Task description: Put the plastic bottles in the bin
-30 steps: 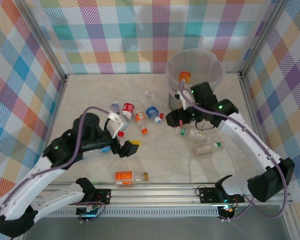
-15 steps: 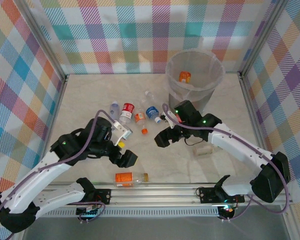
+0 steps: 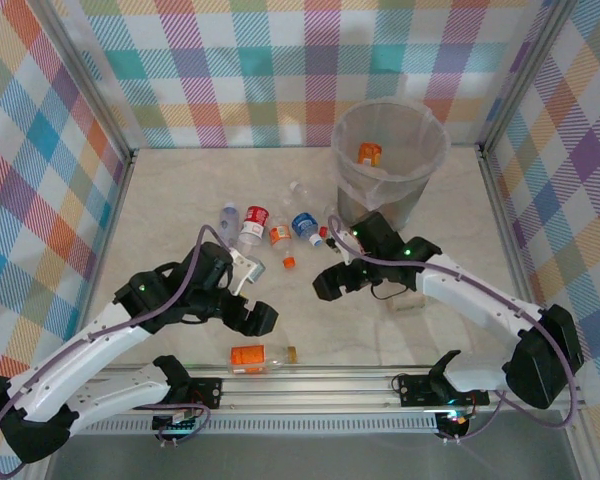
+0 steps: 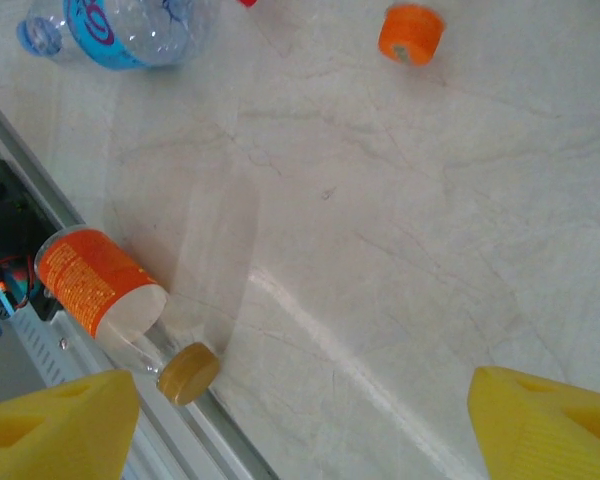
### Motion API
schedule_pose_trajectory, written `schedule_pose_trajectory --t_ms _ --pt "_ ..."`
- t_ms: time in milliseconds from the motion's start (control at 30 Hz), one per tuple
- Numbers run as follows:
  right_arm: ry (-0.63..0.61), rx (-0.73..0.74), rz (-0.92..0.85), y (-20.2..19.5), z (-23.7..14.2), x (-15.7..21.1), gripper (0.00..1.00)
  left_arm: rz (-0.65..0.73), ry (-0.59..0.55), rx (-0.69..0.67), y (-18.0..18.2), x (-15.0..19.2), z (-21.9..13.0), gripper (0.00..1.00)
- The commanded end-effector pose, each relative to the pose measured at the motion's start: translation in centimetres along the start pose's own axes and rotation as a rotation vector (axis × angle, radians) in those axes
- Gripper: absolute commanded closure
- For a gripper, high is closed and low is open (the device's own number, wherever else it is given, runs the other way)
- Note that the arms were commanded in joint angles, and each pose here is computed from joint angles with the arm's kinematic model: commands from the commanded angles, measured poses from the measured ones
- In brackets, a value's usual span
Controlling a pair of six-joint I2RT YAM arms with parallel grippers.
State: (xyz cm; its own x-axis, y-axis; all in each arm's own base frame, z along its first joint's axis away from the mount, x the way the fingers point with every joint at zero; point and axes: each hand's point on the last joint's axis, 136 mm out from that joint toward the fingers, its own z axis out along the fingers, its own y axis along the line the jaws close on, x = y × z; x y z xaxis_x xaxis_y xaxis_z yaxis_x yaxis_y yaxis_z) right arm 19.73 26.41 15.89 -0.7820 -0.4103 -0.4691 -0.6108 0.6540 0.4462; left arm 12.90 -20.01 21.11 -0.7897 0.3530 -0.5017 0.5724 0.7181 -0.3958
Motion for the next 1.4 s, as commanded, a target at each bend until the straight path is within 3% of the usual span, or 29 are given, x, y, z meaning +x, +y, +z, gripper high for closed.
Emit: schedule_pose_trajectory --t_ms 0,133,500,867,1067,1367 --pt "-0.017 -0.074 -0.031 1.7 0.1 0.2 0.14 0.012 -0.084 0.017 -0.5 -0.3 -1.5 0.0" --pt "0.014 -0.056 -0.039 1.6 1.2 0.9 0.14 -0.015 -0.094 -0.002 -0.2 0.0 -2.5 0.0" --pt "-0.042 -0.037 -0.006 1.3 0.5 0.9 0.13 -0.062 0.104 -0.121 1.6 2.8 0.9 0.0" --pt "-0.112 -0.01 0.122 -0.4 -1.8 1.6 0.09 0.074 0.287 -0.219 0.7 5.6 5.9 0.0" --pt "-0.157 -0.07 0.193 -0.6 -3.5 2.3 0.08 0.194 0.37 -0.235 -0.4 6.9 8.4 0.01" --pt "-0.058 -0.118 0.253 0.9 -5.9 6.2 0.05 0.253 0.481 -0.287 0.4 8.6 10.9 0.07"
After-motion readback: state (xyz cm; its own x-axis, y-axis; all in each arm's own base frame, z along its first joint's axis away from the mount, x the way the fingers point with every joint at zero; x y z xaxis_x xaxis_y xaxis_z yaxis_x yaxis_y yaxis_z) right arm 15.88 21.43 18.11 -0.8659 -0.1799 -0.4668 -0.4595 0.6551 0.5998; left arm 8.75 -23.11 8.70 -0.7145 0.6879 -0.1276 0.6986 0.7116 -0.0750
